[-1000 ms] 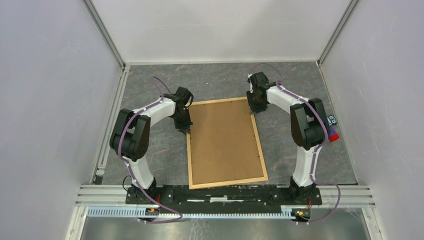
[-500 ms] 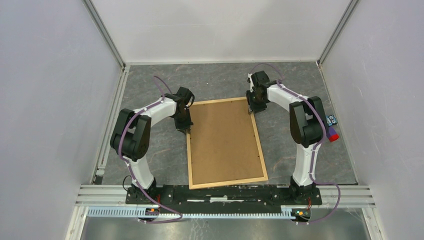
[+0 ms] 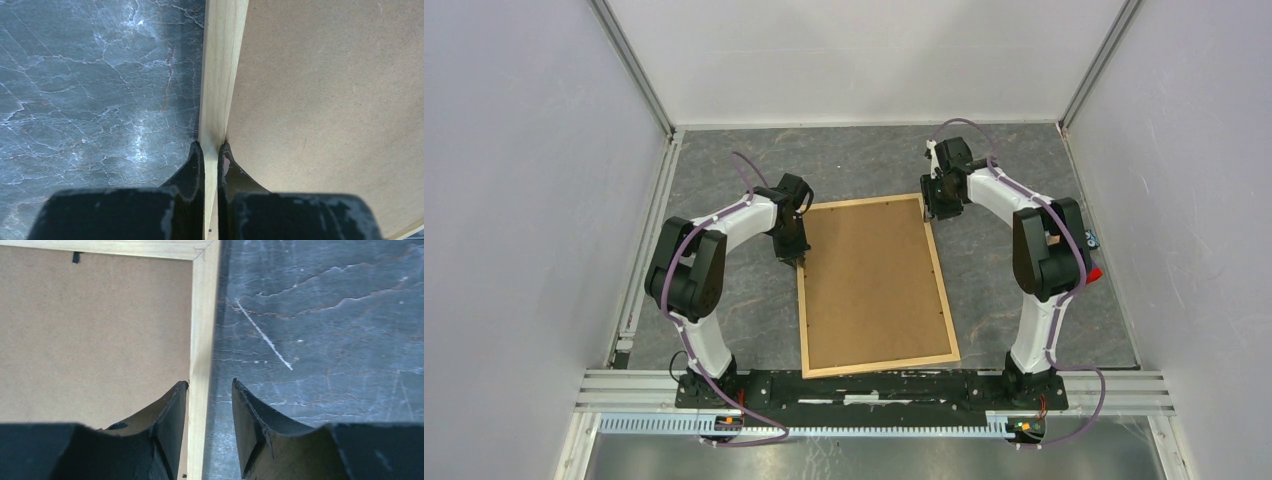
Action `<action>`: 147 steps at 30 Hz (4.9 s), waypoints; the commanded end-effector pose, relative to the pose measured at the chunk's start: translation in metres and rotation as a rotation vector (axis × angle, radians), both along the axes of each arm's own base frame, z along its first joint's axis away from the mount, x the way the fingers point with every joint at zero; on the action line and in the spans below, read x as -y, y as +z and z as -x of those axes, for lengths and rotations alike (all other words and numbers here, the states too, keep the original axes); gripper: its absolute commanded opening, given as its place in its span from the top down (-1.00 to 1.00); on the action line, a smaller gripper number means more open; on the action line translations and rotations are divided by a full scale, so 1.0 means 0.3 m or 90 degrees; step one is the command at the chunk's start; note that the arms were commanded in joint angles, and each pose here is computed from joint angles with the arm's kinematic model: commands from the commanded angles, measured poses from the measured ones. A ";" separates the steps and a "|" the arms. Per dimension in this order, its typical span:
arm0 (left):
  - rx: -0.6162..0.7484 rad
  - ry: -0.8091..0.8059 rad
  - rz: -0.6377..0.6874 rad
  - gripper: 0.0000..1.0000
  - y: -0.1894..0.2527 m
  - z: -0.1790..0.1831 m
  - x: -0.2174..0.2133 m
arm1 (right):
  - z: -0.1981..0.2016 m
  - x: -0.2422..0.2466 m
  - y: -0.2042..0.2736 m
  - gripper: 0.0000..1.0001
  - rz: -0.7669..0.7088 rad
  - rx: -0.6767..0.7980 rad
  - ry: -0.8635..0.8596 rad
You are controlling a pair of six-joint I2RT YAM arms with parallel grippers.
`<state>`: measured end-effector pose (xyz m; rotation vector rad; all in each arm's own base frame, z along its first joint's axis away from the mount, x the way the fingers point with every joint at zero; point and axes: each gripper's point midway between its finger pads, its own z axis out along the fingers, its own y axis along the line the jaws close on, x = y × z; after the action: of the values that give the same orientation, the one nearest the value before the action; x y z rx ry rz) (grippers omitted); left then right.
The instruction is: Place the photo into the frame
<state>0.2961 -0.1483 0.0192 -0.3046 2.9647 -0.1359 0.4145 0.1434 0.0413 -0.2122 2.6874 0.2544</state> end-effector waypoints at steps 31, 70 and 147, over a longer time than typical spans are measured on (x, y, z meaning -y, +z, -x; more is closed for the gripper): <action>-0.011 -0.006 -0.026 0.96 -0.075 0.001 -0.004 | 0.032 0.066 -0.089 0.20 0.088 -0.033 -0.011; -0.014 -0.014 -0.034 0.95 -0.078 0.006 -0.001 | -0.003 0.055 0.086 0.00 0.094 0.029 -0.006; -0.016 -0.017 -0.046 0.96 -0.083 0.009 -0.007 | 0.038 0.100 -0.058 0.18 0.169 -0.030 -0.017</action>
<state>0.2959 -0.1485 0.0192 -0.2877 2.9660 -0.1010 0.4099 0.1384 0.0278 -0.2846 2.7409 0.0314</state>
